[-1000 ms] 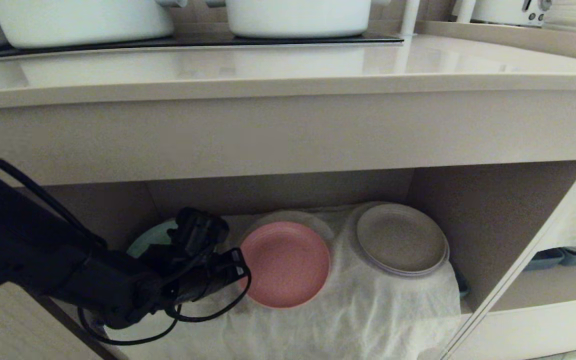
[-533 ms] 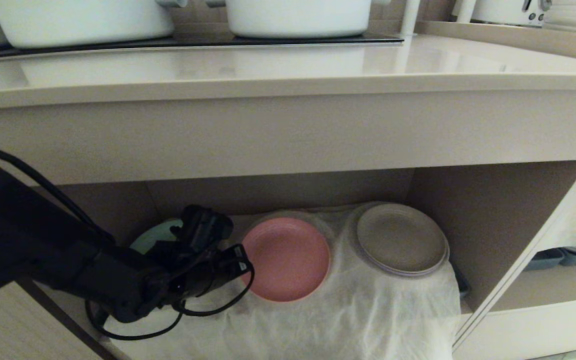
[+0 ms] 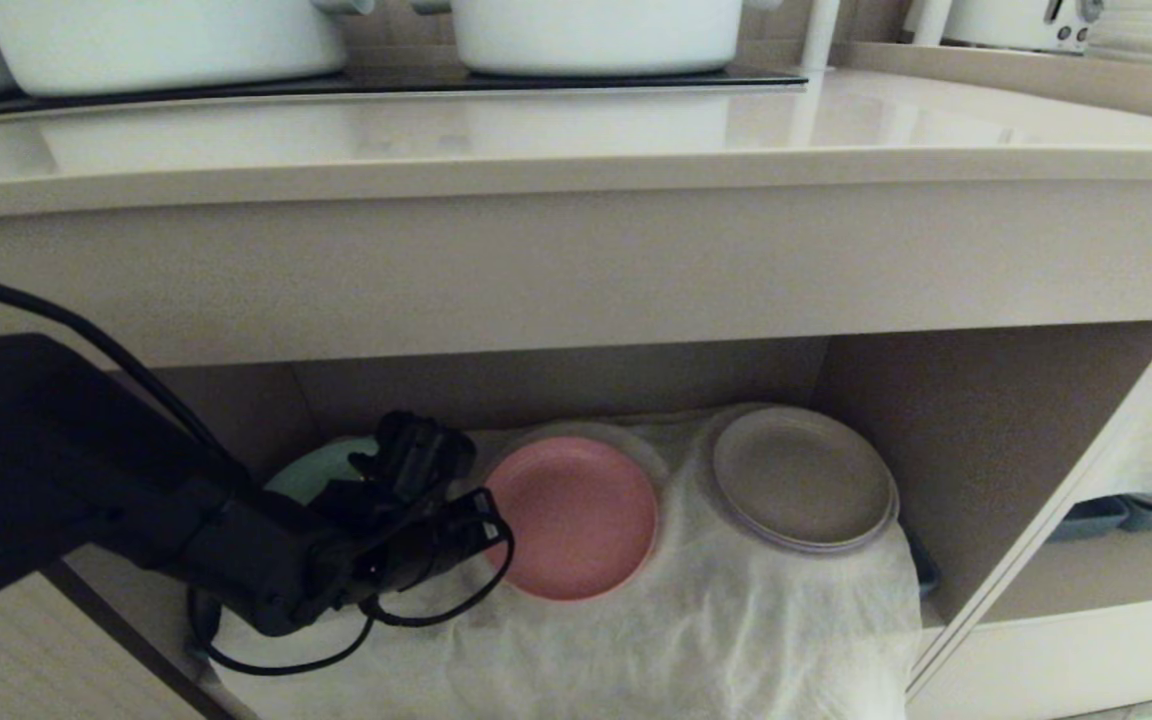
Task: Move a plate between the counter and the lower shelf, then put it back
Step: Put the plate in the cupboard
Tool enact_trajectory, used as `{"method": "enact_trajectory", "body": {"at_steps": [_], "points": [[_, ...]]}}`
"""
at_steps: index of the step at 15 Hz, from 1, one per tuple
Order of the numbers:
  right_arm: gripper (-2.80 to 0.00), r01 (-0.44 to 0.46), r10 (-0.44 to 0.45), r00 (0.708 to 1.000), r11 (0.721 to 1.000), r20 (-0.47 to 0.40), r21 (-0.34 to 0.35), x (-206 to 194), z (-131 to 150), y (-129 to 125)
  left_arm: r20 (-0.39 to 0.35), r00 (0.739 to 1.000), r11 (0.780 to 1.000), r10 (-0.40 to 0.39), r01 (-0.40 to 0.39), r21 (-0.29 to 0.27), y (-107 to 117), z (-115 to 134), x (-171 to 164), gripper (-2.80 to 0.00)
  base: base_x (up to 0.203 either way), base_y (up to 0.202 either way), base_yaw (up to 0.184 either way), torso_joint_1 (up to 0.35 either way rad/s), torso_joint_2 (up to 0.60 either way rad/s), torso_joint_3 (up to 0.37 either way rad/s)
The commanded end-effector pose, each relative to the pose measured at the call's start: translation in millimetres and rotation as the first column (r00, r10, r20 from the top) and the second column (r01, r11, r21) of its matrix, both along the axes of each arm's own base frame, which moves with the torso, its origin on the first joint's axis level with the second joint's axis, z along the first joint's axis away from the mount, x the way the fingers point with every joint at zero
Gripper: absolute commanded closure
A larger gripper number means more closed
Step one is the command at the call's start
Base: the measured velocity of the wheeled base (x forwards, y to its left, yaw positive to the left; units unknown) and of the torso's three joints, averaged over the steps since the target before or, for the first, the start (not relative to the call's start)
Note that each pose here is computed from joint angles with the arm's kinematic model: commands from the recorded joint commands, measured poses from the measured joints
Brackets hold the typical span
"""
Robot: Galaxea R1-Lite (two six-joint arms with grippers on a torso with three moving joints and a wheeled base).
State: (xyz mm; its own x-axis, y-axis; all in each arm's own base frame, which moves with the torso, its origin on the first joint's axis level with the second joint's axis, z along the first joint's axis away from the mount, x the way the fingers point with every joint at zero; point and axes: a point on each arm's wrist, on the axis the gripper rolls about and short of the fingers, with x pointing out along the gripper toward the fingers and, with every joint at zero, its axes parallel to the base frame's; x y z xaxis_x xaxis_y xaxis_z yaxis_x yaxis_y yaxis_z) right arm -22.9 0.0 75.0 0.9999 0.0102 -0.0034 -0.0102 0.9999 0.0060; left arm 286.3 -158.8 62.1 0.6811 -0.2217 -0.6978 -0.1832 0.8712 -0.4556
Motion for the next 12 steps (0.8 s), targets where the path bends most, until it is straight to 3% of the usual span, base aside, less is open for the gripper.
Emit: {"method": "enact_trajectory", "body": {"at_steps": [1, 12], "points": [[0.0, -0.002, 0.002, 1.0, 1.0, -0.001, 0.0, 0.1, 0.0, 0.0, -0.001, 1.0, 1.0, 0.003, -0.003, -0.001, -2.3, -2.7, 3.7, 0.0, 0.0, 0.0, 0.0, 0.0, 0.0, 0.0], [0.0, -0.001, 0.001, 1.0, 1.0, -0.001, 0.0, 0.1, 0.0, 0.0, -0.024, 0.999, 1.0, 0.03, -0.029, 0.005, -5.6, -14.8, 11.1, 0.0, 0.0, 0.0, 0.0, 0.0, 0.0, 0.0]]}}
